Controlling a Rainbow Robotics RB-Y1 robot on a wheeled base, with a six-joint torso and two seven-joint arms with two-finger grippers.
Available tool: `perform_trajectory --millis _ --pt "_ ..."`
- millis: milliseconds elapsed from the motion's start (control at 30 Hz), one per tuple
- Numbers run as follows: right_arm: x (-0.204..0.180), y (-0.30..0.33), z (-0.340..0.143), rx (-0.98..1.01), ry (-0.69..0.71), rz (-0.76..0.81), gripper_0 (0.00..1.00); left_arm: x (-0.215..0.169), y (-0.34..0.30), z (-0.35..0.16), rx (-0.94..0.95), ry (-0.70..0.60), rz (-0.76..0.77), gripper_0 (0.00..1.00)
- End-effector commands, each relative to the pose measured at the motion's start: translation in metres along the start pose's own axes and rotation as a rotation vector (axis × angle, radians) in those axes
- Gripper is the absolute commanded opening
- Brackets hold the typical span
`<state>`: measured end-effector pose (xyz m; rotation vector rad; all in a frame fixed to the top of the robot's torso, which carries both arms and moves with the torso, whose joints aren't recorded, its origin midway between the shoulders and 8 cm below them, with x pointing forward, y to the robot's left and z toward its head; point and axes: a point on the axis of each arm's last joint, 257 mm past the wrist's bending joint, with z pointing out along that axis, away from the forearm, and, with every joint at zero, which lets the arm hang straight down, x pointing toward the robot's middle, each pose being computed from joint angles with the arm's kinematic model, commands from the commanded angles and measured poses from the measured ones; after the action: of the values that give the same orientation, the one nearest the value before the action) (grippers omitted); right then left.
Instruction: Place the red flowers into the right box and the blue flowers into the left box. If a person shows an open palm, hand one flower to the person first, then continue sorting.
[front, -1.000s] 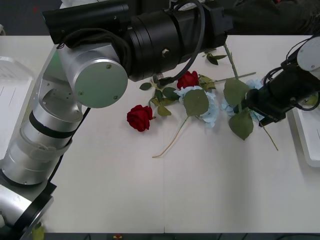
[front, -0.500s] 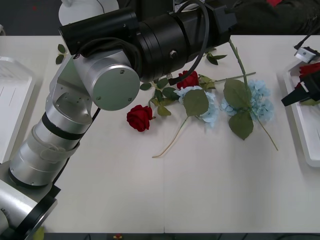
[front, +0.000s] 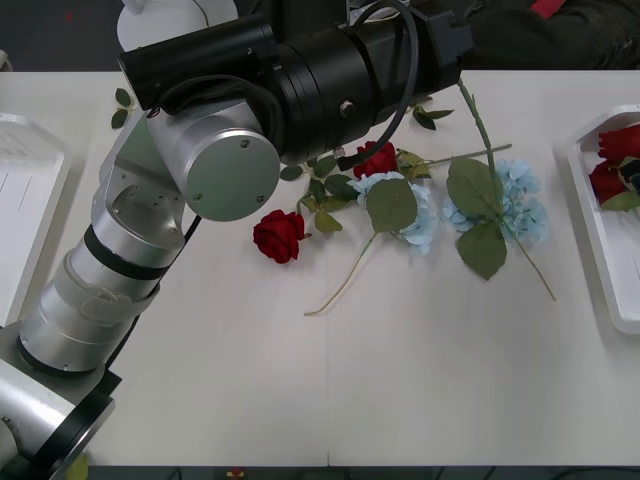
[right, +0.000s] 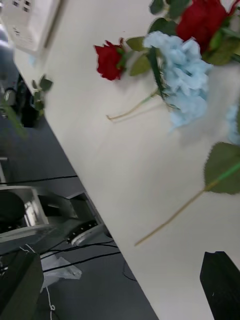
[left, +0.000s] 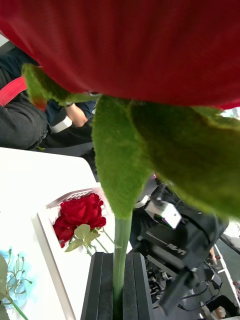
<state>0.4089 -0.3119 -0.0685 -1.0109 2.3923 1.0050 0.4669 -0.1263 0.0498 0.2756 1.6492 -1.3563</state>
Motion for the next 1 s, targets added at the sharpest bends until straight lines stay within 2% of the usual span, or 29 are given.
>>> perform_trajectory --millis 33,267,600,1000 --pt "-0.012 0.026 -0.007 -0.043 -0.046 -0.045 0.93 0.003 -0.017 0.004 0.036 -0.008 0.002 0.0" --pt "-0.026 0.054 0.03 -0.116 -0.105 -0.059 0.92 0.003 -0.017 0.004 0.036 -0.008 0.002 0.0" --pt "-0.066 0.074 0.082 -0.14 -0.173 -0.029 0.92 0.003 -0.017 0.004 0.036 -0.008 0.002 0.0" --pt "-0.078 0.1 0.122 -0.15 -0.156 -0.044 0.92 0.003 -0.017 0.004 0.036 -0.008 0.002 0.0"
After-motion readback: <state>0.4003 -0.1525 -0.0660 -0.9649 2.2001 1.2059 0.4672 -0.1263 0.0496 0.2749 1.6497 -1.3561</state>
